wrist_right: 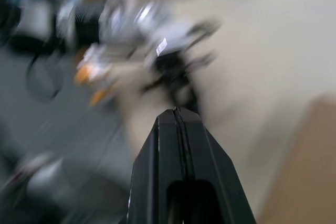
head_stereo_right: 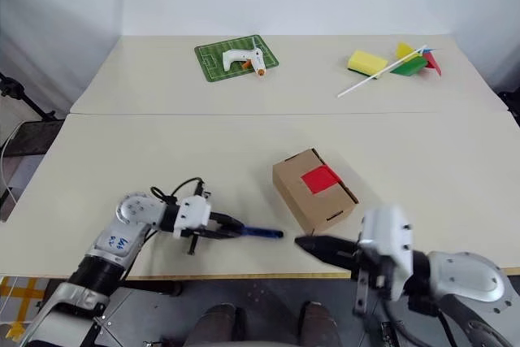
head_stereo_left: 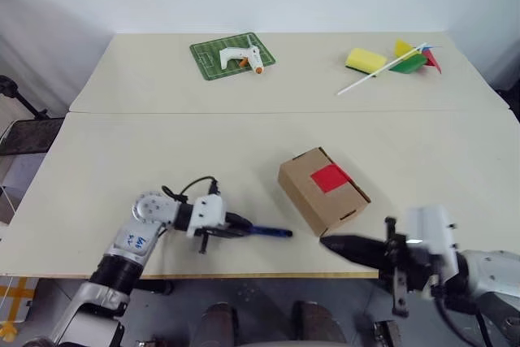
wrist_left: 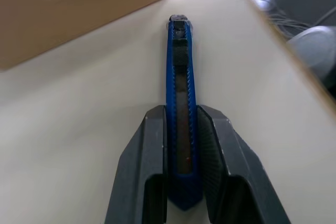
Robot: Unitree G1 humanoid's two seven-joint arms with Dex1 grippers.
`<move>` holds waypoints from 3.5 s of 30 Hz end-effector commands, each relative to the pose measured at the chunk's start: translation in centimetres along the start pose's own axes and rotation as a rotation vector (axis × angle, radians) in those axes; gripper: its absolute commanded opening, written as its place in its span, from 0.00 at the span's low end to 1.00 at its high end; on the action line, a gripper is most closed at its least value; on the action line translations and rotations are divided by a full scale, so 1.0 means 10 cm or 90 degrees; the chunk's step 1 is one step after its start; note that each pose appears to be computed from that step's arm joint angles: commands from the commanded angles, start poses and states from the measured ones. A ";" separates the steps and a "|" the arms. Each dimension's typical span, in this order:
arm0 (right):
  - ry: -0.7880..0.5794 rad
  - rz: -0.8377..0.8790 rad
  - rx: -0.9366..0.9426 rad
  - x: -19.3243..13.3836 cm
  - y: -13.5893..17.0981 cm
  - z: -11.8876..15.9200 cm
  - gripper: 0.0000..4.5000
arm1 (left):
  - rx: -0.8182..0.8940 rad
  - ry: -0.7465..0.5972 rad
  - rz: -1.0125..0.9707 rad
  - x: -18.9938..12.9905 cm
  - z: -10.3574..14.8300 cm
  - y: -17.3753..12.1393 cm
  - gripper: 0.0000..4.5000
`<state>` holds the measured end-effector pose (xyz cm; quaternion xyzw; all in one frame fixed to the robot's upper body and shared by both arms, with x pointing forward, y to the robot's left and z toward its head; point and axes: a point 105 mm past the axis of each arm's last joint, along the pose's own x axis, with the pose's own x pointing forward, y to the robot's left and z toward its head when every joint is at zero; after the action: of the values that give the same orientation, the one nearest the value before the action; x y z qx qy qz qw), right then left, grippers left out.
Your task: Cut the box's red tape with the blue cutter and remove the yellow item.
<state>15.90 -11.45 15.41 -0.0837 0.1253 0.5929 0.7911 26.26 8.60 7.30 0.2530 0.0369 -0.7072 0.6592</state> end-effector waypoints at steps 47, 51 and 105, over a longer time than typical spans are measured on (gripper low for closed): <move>0.127 -0.137 0.090 0.42 -0.59 -0.47 0.00 | -0.060 0.109 0.022 0.29 -0.08 -0.35 0.10; 0.145 -0.148 0.084 0.43 -0.63 -0.52 0.00 | -0.058 0.109 0.024 0.30 -0.07 -0.32 0.10; 0.151 -0.057 0.022 0.66 -0.49 -0.54 0.00 | -0.056 0.106 0.026 0.35 -0.04 -0.30 0.10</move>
<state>22.34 -8.40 8.45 -0.1538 0.2137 0.5374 0.8012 24.32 5.65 7.17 0.2830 0.0675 -0.6647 0.6881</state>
